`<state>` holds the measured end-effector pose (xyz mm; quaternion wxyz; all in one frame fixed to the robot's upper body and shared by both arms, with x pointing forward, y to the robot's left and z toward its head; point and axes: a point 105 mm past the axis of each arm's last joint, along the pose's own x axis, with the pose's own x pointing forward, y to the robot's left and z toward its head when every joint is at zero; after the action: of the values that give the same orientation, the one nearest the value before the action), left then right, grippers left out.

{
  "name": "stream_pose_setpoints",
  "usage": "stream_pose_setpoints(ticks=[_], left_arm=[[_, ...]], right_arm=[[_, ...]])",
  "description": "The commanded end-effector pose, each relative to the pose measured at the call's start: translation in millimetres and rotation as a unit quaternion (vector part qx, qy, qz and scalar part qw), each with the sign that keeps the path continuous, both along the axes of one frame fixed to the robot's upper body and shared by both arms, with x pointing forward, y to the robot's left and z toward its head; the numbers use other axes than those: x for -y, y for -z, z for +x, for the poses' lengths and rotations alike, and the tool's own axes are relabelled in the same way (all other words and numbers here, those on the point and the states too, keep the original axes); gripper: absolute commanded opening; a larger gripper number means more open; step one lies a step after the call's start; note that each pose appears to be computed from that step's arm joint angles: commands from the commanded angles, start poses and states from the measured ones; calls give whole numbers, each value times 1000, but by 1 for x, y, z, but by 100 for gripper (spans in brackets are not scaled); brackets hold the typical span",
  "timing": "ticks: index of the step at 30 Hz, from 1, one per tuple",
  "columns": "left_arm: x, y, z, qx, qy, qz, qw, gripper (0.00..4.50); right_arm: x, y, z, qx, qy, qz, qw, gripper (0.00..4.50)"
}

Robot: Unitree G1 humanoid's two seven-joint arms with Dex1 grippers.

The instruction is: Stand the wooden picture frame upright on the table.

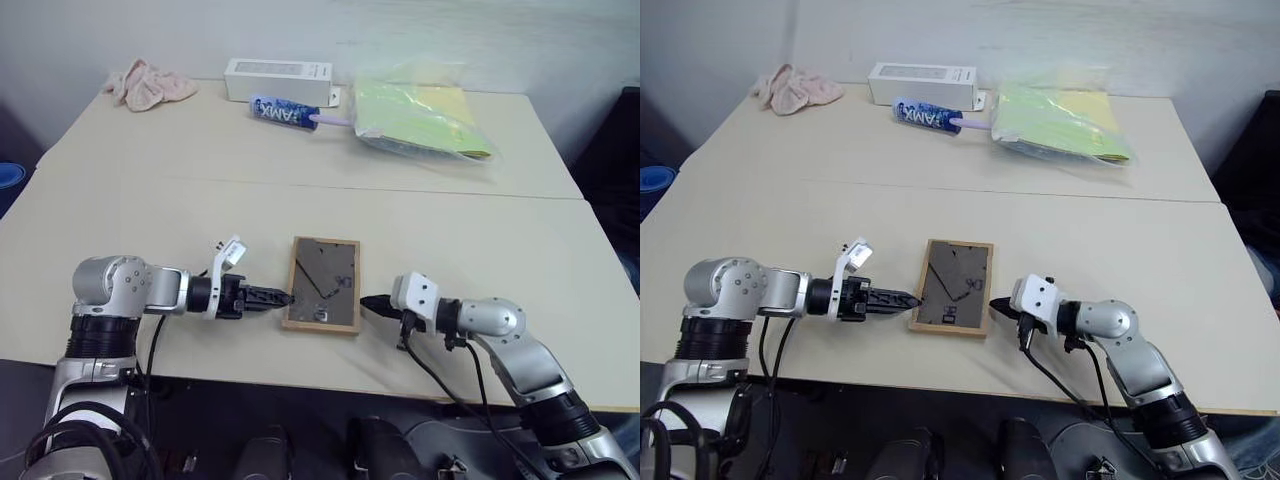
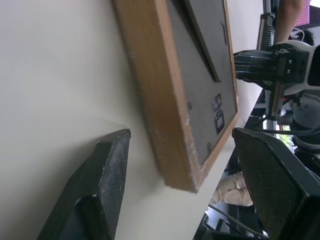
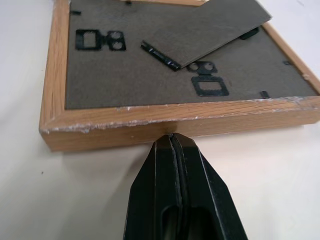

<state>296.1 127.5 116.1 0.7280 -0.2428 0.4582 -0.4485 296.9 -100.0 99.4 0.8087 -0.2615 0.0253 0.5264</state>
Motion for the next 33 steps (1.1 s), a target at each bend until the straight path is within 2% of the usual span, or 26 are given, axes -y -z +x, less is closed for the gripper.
stream_pose_setpoints(ticks=[1, 6, 9, 14, 16, 20, 21, 23, 29, 31, 33], left_arm=[[16, 4, -4, -28, 23, -14, 999, 344], [25, 0, 5, -35, 7, -36, 999, 344], [20, -2, 8, -36, -12, -45, 998, 284], [18, -7, 6, -26, -25, -73, 997, 132], [18, -12, 5, -6, -34, -89, 995, 127], [9, -29, 13, 178, -58, -100, 977, 127], [7, -25, 11, 194, -51, -85, 976, 127], [5, -19, 8, 234, -29, -69, 969, 127], [10, -10, 3, 263, 6, -63, 963, 127], [13, -10, 2, 269, 13, -64, 961, 127], [16, -11, 2, 274, 17, -65, 959, 127]], right_arm=[[-8, -11, 0, 21, -12, 9, 1000, 0], [-14, -11, 0, 23, -14, 14, 1000, 0], [-12, -10, -1, 22, -9, 13, 1000, 0], [-1, -18, -1, 25, 4, 35, 999, 0], [7, -27, 0, 13, 17, 71, 997, 0], [7, -60, -12, -38, -24, 171, 984, 80], [4, -65, -12, -47, -30, 182, 982, 125], [-5, -74, -10, -69, -36, 203, 976, 185], [-33, -81, 1, -104, -43, 207, 972, 399], [-41, -78, 7, -105, -41, 200, 973, 444], [-49, -78, 12, -104, -42, 201, 973, 444]])
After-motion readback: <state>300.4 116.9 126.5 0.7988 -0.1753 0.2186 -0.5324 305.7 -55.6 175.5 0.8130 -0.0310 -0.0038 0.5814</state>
